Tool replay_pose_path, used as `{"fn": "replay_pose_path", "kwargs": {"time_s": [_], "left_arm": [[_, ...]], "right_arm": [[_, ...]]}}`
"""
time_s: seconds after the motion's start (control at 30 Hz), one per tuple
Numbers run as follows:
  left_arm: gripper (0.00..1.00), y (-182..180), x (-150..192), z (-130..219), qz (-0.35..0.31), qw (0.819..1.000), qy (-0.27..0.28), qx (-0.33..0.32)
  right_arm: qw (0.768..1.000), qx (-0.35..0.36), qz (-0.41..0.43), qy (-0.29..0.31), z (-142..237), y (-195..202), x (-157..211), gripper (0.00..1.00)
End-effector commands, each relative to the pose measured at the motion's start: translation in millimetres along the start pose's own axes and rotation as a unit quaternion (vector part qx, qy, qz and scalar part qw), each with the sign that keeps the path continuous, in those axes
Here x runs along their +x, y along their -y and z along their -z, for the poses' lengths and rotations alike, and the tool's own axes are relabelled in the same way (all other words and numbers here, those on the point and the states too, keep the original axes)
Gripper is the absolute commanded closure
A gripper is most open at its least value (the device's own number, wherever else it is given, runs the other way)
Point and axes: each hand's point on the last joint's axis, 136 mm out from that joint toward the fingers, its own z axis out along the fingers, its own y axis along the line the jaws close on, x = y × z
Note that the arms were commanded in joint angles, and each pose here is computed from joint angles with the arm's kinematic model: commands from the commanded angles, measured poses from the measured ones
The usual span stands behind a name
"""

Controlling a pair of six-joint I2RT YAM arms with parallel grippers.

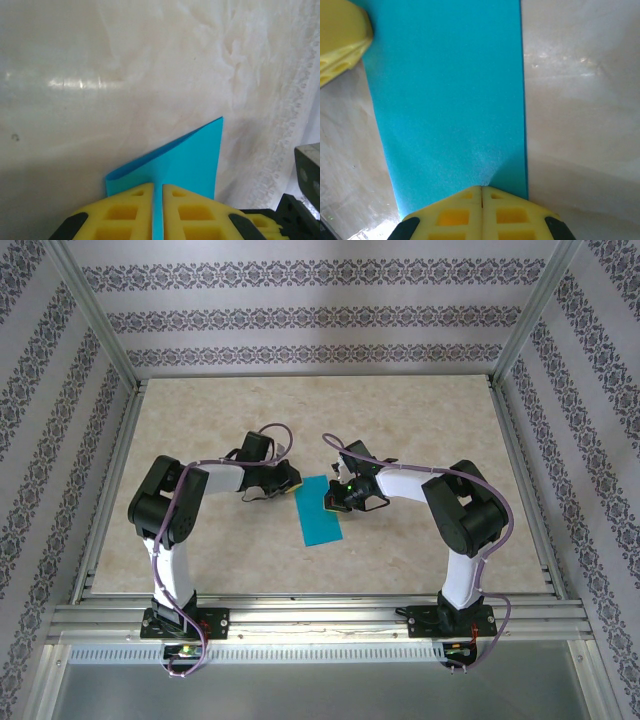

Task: Fold a paper plane with a square sheet of paper (pick it up from the middle)
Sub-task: First fold the square sheet of paper in half at the center of the table.

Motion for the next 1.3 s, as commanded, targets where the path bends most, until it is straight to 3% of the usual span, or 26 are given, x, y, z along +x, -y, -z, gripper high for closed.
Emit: {"fn": "replay_pose_path", "kwargs": {"time_s": [0.0, 0.1, 0.23, 0.5, 0.87, 1.27], "left_arm": [[0.87, -10.8, -7.3, 2.6, 0.009, 1.0, 0.006, -0.024], [0.87, -16.5, -10.1, 3.8, 0.015, 0.999, 0.025, -0.03], [0.87, -26.7, -5.3, -4.0, 0.028, 0.999, 0.006, -0.04], [0.88, -53.8, -8.0, -0.9, 0.051, 0.992, 0.019, -0.112], [0.87, -50.5, -27.3, 5.9, 0.073, 0.992, 0.054, -0.088], [0.86, -53.6, -42.9, 16.0, 0.066, 0.988, 0.084, -0.111]], "right_arm": [[0.993, 0.095, -0.036, -0.057, -10.1, 50.2, 37.2, 1.0], [0.993, 0.094, -0.036, -0.057, -9.8, 50.0, 37.2, 1.0], [0.993, 0.094, -0.037, -0.058, -10.3, 50.6, 37.9, 1.0], [0.993, 0.096, -0.036, -0.06, -10.0, 51.5, 39.1, 1.0], [0.993, 0.097, -0.038, -0.063, -11.2, 55.2, 41.5, 1.0], [0.992, 0.096, -0.04, -0.064, -11.6, 56.5, 42.6, 1.0]]}}
